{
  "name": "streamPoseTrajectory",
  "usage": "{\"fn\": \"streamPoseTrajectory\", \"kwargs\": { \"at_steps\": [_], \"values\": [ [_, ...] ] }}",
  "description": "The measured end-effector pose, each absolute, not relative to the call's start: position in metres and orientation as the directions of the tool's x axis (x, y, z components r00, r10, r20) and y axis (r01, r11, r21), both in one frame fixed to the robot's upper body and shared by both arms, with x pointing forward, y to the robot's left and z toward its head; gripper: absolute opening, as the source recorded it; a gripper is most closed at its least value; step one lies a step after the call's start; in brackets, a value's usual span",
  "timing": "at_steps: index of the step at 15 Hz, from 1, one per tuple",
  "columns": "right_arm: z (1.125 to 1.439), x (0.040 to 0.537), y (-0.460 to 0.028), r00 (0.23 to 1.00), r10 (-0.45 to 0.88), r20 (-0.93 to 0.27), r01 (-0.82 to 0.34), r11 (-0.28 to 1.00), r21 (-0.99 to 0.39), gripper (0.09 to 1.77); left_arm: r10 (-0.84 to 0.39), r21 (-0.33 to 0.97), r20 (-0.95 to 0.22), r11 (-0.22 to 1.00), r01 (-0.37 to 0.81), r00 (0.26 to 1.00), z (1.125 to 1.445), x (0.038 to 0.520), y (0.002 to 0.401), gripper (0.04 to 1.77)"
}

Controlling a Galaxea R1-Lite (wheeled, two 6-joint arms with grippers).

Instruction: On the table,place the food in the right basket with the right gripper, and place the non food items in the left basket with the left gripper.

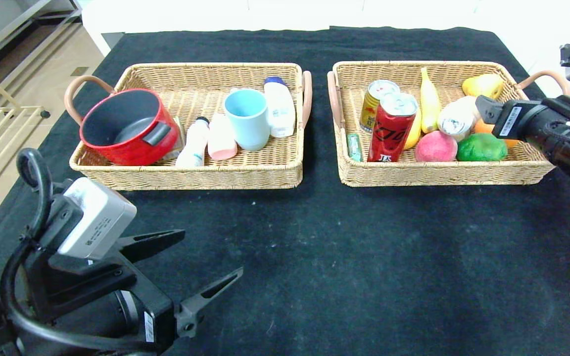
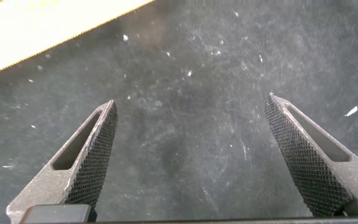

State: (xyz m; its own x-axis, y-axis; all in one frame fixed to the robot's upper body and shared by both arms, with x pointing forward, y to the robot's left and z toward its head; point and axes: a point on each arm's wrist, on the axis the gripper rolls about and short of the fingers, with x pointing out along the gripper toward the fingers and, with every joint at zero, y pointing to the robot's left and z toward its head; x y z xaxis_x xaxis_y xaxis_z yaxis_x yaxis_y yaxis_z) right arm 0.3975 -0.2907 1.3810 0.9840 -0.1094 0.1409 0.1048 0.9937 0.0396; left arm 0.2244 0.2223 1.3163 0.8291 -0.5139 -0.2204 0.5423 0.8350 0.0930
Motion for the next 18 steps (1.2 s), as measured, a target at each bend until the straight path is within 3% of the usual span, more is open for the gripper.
{"fn": "streamPoseTrajectory", "kwargs": {
  "at_steps": [8,14,18],
  "values": [
    [1.371,0.307,-0.279,1.0,0.016,0.007,-0.016,0.996,-0.09,1.69,-0.413,0.111,-0.122,0.898,0.426,0.902,1.332,0.204,0.244,1.72],
    [1.371,0.216,-0.294,0.983,0.145,-0.117,-0.159,0.98,-0.121,1.7,-0.285,0.134,-0.132,0.944,0.302,0.949,1.332,0.163,0.29,1.72],
    [1.362,0.16,-0.315,0.978,0.167,-0.123,-0.182,0.976,-0.119,1.7,-0.164,0.134,-0.121,0.975,0.18,0.979,1.323,0.128,0.322,1.72]
  ]
}}
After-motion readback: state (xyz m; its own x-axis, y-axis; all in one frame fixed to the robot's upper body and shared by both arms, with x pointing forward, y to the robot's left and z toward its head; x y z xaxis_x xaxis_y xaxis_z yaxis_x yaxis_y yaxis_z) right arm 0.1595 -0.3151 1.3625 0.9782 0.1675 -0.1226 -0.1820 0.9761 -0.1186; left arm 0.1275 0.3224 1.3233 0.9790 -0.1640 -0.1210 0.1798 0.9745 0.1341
